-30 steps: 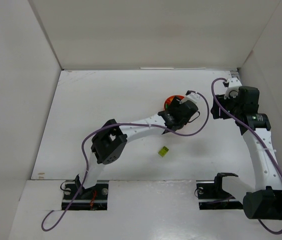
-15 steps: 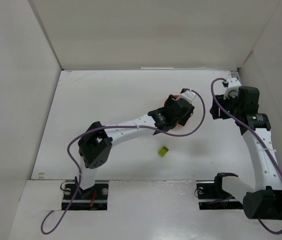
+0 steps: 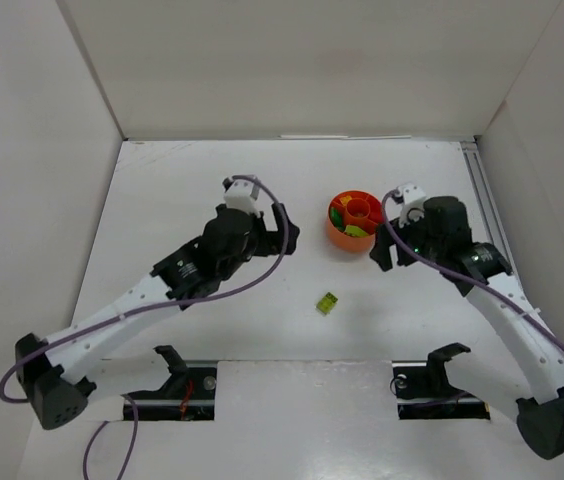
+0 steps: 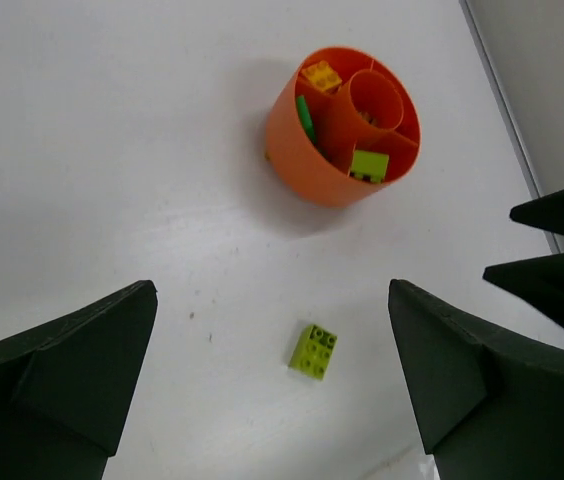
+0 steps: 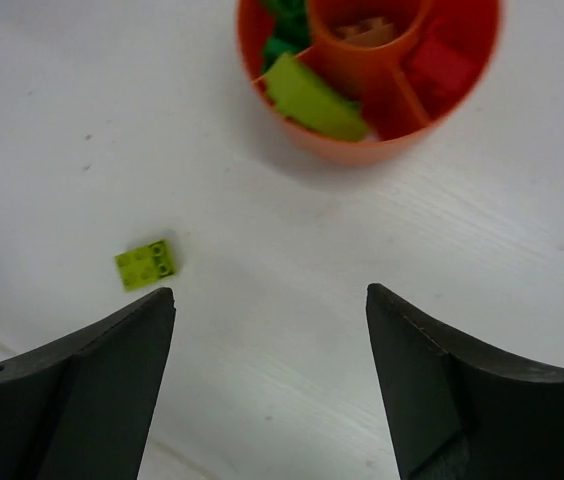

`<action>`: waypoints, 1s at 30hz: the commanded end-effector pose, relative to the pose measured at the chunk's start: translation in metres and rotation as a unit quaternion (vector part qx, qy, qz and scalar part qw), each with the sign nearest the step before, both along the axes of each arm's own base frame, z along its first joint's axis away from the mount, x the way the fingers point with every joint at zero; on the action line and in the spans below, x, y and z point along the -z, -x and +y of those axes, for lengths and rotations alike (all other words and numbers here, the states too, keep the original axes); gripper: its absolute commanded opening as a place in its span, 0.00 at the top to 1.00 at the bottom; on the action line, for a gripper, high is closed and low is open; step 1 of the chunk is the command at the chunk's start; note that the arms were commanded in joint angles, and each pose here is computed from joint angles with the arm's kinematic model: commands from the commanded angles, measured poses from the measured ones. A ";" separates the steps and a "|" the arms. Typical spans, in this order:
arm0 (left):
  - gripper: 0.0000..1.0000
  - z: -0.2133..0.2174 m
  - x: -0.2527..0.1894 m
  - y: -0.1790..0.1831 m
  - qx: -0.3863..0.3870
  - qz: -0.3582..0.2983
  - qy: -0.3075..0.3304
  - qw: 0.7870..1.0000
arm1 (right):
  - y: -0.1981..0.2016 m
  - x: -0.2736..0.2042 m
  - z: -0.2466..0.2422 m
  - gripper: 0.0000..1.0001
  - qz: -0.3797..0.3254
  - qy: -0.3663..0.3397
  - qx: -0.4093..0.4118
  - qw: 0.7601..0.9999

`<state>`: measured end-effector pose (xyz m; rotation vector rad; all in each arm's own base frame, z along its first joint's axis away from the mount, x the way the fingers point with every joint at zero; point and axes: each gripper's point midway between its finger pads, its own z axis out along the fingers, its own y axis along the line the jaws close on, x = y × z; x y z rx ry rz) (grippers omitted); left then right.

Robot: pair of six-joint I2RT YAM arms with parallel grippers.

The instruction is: Sort the legos into containers by color

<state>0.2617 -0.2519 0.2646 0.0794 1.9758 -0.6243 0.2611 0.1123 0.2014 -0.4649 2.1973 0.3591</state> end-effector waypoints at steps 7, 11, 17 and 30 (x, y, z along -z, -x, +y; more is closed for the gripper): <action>0.00 0.044 0.046 0.058 -0.034 0.098 0.086 0.991 | 0.045 0.044 0.103 0.20 0.062 -0.102 0.114 0.986; 0.00 0.047 0.055 0.072 -0.021 0.121 0.091 0.988 | 0.056 0.071 0.128 0.21 0.072 -0.138 0.206 0.966; 0.00 0.051 0.058 0.089 0.003 0.139 0.096 0.986 | 0.073 0.123 0.153 0.19 0.127 -0.086 0.285 0.946; 0.00 0.055 0.052 0.099 0.029 0.117 0.104 0.987 | 0.069 0.147 0.146 0.22 0.126 -0.085 0.344 0.926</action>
